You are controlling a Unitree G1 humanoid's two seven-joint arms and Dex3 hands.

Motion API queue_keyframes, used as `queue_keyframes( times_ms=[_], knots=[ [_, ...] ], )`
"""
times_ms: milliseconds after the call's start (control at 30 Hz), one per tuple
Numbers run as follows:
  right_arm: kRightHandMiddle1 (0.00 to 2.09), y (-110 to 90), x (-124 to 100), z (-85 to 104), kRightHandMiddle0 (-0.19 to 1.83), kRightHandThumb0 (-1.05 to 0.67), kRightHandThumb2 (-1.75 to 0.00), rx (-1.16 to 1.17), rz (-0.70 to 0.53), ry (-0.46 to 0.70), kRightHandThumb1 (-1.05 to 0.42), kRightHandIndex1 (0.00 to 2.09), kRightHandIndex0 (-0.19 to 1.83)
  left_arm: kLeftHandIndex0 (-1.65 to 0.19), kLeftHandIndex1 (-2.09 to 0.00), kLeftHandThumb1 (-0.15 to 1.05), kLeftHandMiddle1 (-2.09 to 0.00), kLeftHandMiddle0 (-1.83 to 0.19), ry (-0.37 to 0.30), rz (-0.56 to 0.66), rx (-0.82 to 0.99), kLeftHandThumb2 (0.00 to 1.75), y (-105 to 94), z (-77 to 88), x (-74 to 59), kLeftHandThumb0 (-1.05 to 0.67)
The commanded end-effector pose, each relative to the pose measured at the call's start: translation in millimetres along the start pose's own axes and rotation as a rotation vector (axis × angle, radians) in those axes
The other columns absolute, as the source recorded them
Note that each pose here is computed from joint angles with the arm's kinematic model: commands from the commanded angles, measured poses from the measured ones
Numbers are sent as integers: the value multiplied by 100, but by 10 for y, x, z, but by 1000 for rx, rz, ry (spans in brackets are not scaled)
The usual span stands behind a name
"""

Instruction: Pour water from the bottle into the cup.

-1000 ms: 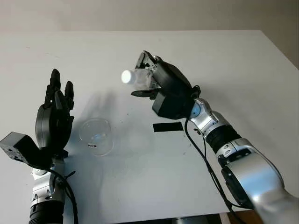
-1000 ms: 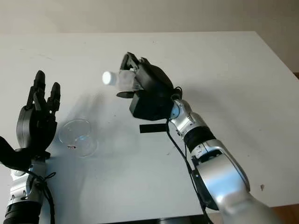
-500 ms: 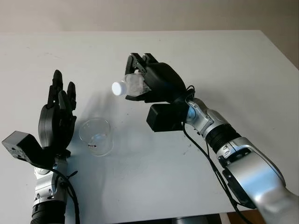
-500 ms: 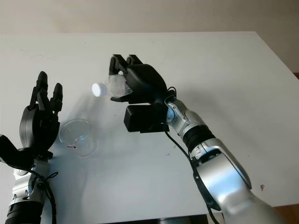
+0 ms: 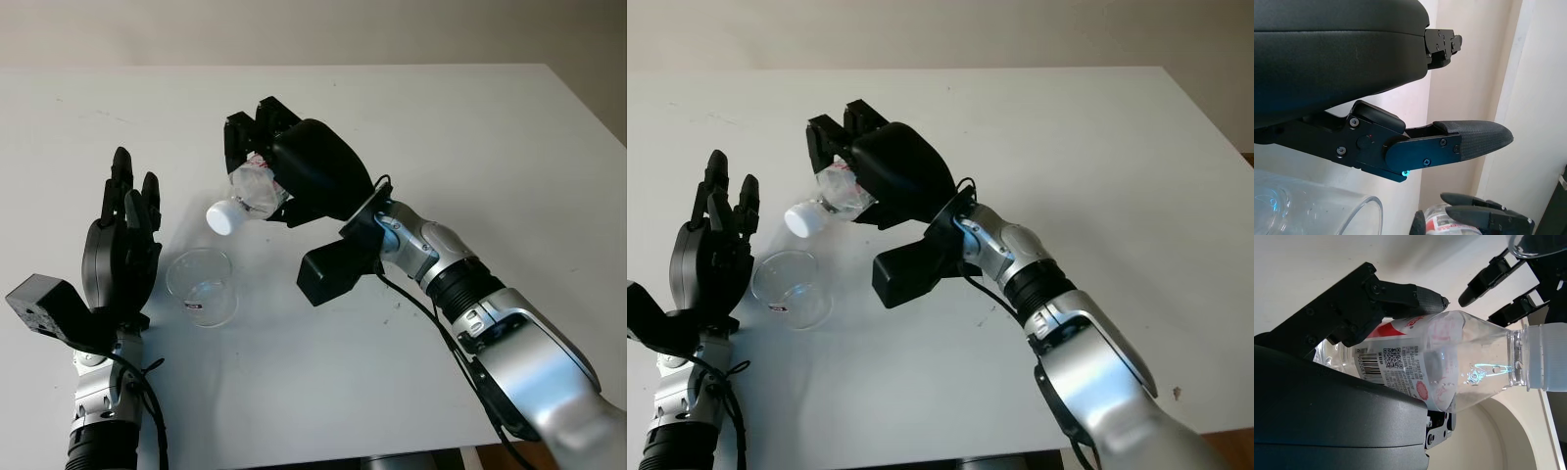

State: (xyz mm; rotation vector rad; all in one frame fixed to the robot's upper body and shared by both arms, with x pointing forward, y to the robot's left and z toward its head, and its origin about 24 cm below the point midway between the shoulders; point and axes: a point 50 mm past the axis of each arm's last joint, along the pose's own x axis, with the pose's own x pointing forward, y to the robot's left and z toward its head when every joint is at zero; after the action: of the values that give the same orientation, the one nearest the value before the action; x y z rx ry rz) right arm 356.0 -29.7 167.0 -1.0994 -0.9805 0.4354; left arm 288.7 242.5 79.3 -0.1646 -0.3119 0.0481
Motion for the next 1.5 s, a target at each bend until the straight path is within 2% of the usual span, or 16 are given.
queue_keyframes(
  times_ms=[0, 100, 167, 200, 267, 400, 467, 567, 633, 700, 767, 833, 933, 1167, 1467],
  knots=[
    [209, -35, 89, 99, 92, -13, -103, -29, -41, -43, -64, 209, 129, 7, 0, 105, 0, 2, -4, -1, -1, 57, -15, -5, -7, -84],
    [209, -20, 141, 166, 87, -15, -99, -59, -78, -68, -61, 209, 131, 7, 0, 105, 0, 2, -2, 1, 5, 55, -20, -7, -9, -87],
    [203, -9, 167, 194, 55, -18, -83, -62, -90, -78, -64, 209, 118, 7, 0, 105, 0, 1, -7, -4, 5, 57, -25, -8, -13, -86],
    [206, -5, 180, 207, 53, -18, -78, -62, -94, -82, -67, 209, 118, 7, 0, 105, 0, 1, -9, -7, 6, 58, -27, -10, -15, -85],
    [209, -1, 198, 223, 63, -18, -73, -63, -97, -85, -70, 209, 123, 6, 0, 105, 0, 1, -11, -9, 7, 59, -30, -13, -17, -85],
    [209, 3, 265, 271, 91, -19, -78, -109, -99, -96, -71, 209, 135, 8, 0, 105, 0, 2, -7, -3, 2, 60, -33, -33, -21, -84],
    [209, 3, 288, 290, 90, -20, -79, -130, -94, -106, -73, 209, 136, 8, 0, 105, 0, 3, -7, 0, -1, 60, -39, -32, -23, -85],
    [209, -2, 306, 311, 77, -26, -56, -157, -89, -120, -80, 209, 133, 7, 0, 105, 0, 2, -7, 1, 4, 60, -45, -32, -26, -85],
    [209, -1, 308, 320, 79, -27, -52, -162, -95, -127, -82, 209, 133, 7, 0, 105, 0, 2, -6, 4, 1, 60, -48, -33, -28, -85],
    [209, 0, 306, 323, 87, -26, -56, -175, -103, -135, -81, 209, 135, 7, 0, 105, 0, 2, -5, 9, -5, 59, -49, -37, -31, -86],
    [209, -5, 302, 319, 92, -26, -72, -208, -105, -147, -74, 209, 136, 7, 0, 105, 0, 2, -3, 12, -9, 58, -49, -42, -34, -87],
    [209, -13, 296, 314, 92, -28, -76, -238, -113, -161, -71, 209, 136, 7, 0, 105, 0, 2, -5, 13, -11, 59, -52, -41, -37, -86],
    [209, -20, 291, 306, 87, -28, -74, -251, -126, -174, -69, 209, 134, 7, 0, 105, 0, 2, -4, 16, -10, 59, -49, -40, -39, -86],
    [209, -49, 287, 267, 102, -27, -72, -286, -156, -201, -72, 209, 138, 8, 0, 105, 0, 2, -8, 4, -5, 59, -37, -34, -32, -86],
    [209, -62, 283, 265, 85, -32, -56, -357, -189, -242, -76, 209, 136, 6, 0, 105, 0, 1, -1, 4, 0, 59, -32, -43, -28, -86]
  ],
)
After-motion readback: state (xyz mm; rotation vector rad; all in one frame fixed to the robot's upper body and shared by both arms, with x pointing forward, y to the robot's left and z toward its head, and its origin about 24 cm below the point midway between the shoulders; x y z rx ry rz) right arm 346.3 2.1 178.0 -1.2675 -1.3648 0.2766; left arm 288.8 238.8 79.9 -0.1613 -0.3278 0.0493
